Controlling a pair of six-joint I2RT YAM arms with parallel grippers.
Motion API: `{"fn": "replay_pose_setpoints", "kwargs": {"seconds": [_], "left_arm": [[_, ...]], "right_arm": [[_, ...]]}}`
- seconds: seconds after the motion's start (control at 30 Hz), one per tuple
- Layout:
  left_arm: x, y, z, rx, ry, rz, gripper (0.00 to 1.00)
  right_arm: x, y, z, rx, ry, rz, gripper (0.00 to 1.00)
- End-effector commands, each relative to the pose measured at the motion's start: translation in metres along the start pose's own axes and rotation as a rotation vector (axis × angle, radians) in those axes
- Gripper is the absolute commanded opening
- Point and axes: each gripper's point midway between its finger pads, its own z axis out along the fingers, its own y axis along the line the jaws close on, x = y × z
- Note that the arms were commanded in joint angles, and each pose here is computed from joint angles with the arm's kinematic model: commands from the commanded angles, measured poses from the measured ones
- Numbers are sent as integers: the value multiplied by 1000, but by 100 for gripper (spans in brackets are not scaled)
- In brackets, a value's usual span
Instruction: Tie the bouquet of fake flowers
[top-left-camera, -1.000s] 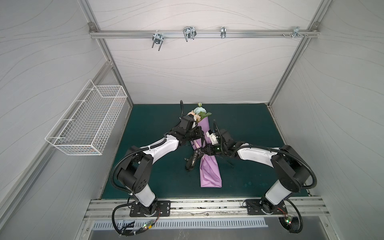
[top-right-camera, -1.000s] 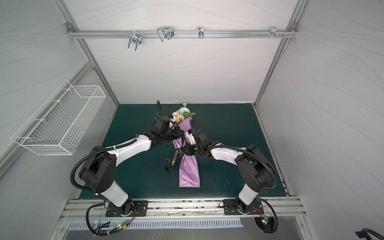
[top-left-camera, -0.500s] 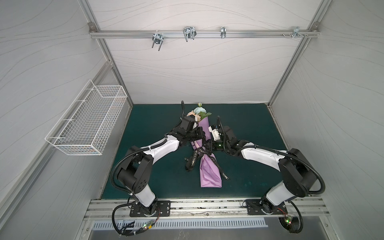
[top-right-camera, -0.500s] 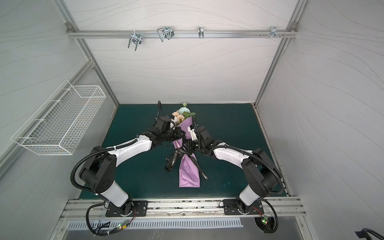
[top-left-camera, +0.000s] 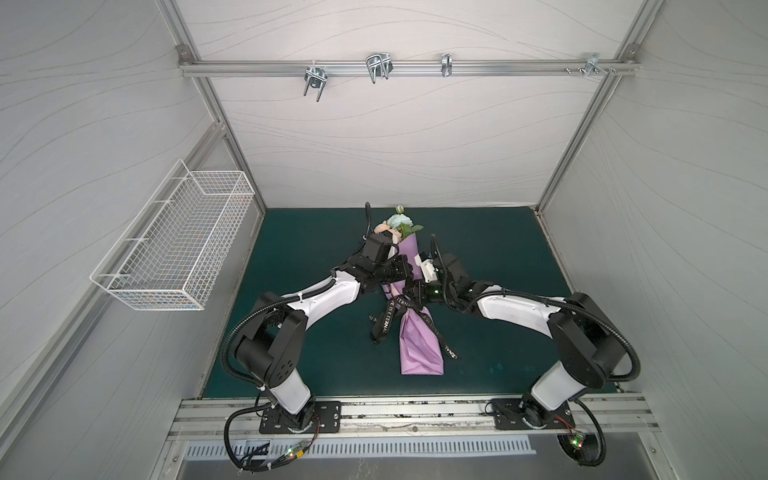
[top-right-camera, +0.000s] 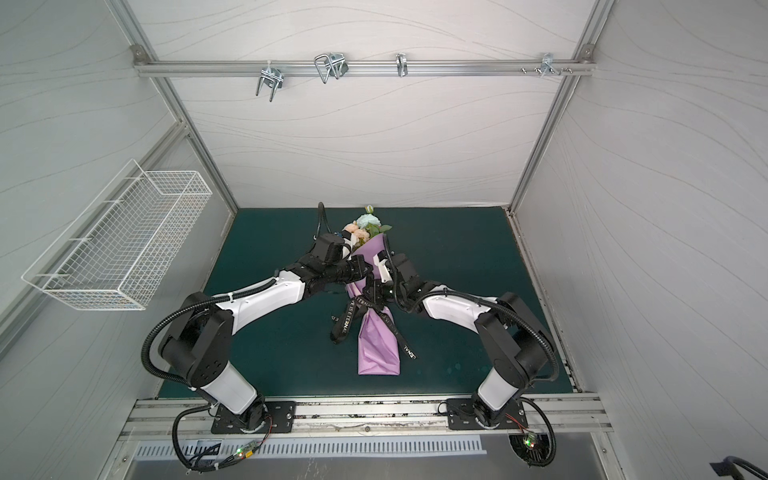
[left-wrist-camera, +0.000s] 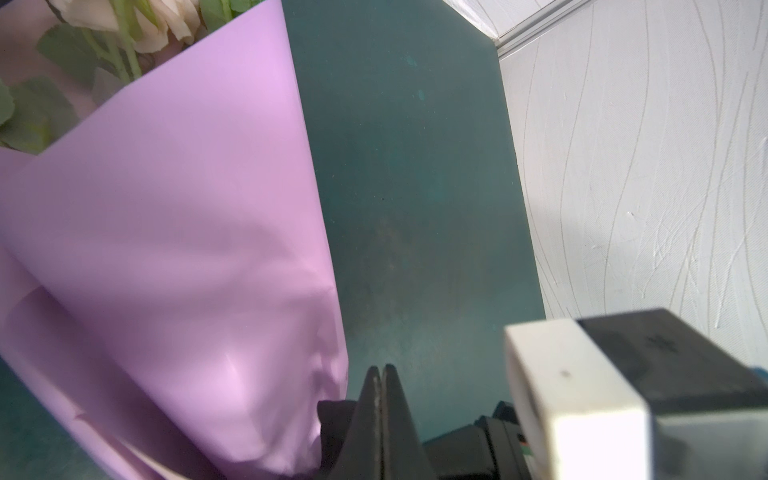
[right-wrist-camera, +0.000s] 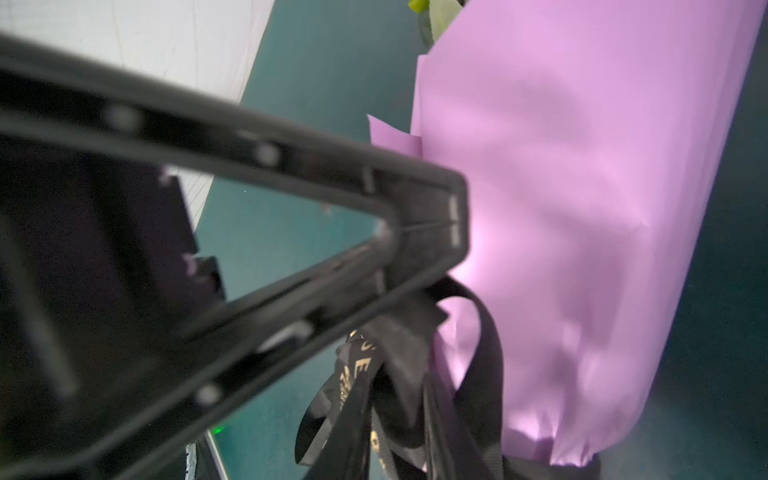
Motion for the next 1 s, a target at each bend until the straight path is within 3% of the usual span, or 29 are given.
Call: {"fn": "replay_pose_setpoints", "kwargs": {"seconds": [0.0, 0.23, 0.4, 0.47, 0.5, 0.67, 0.83, 0.97], "left_arm": [[-14, -20, -5, 55, -39, 8, 0], [-12, -21, -5, 65, -31, -11, 0], [-9, -21, -8, 60, -19, -19, 1], [-7, -19, -13, 46, -12, -22, 26], [-7, -18, -18, 36, -14, -22, 33], [14, 12, -53, -99, -24, -33, 45], [49, 55, -88, -220, -33, -19, 47], [74, 56, -87, -145, 23, 34, 35]], "right_arm": [[-8, 5, 5, -10, -33, 3, 26], [-20, 11, 9, -21, -71, 4, 26], [-19, 13, 7, -25, -72, 22, 0], [-16, 13, 2, -28, -68, 34, 0], [-14, 14, 0, -31, -68, 36, 0], [-11, 11, -13, -13, -77, 55, 0], [-10, 10, -20, -10, -75, 85, 0], [-8, 12, -19, -27, -57, 100, 0]]}}
